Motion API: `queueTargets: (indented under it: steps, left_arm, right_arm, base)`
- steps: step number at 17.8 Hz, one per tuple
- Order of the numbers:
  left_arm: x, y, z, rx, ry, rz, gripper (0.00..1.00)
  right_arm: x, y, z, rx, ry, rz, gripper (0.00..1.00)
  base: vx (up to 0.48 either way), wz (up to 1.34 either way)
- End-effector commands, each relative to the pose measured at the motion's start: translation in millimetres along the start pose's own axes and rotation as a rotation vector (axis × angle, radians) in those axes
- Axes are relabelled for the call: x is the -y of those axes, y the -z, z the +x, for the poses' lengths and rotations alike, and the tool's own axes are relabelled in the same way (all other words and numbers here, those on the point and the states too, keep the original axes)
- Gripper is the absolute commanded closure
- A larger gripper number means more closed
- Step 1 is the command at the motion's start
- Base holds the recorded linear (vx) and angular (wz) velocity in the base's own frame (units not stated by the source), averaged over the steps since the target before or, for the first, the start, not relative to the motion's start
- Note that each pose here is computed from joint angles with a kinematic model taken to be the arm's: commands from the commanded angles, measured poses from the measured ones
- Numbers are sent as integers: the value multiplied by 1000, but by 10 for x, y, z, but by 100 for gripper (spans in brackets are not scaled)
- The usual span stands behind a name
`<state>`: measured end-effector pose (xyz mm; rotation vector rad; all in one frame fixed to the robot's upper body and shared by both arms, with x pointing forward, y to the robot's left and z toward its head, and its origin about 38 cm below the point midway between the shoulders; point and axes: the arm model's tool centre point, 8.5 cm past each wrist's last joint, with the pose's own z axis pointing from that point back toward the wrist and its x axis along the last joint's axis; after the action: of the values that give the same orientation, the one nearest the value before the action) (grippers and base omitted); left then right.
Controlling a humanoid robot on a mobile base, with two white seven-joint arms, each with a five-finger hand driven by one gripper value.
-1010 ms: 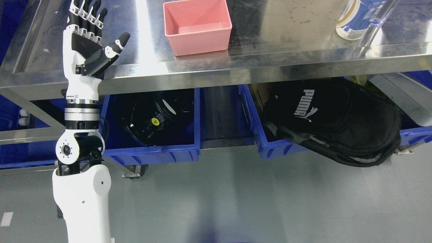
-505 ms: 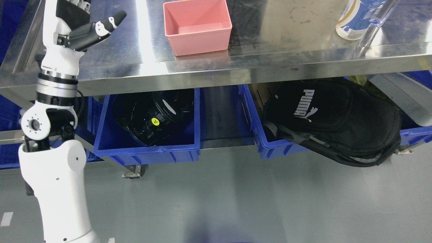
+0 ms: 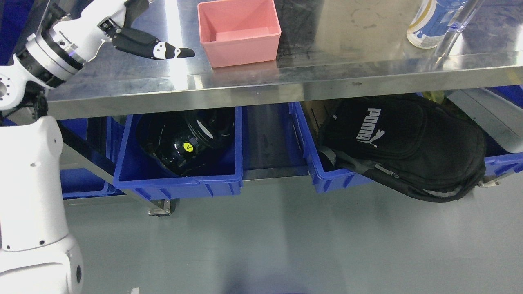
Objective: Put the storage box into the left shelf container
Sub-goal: 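Hook the left hand fingers over the pink box rim and grasp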
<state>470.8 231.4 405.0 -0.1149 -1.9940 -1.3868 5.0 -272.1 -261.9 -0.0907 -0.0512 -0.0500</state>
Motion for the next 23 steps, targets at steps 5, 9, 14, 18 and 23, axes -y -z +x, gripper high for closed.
queueTargets:
  steps: [5, 9, 14, 18, 23]
  left_arm:
    - [389, 870, -323, -278, -2, -348, 6]
    - [344, 1236, -139, -257, -20, -370, 7]
    - [342, 1158, -206, -319, -37, -460, 12]
    - [232, 1008, -272, -363, -18, -451, 12]
    - [-88, 842, -182, -389, 27, -421, 12]
  right_arm:
    - [113, 5, 96, 23, 21, -19, 0]
    - [114, 5, 88, 23, 21, -19, 0]
    - [114, 5, 88, 23, 21, -19, 0]
    - [113, 5, 96, 23, 22, -19, 0]
    - [114, 5, 86, 22, 21, -19, 0]
  base:
    - [0, 0]
    - [0, 0]
    - [0, 0]
    - [0, 0]
    - [0, 0]
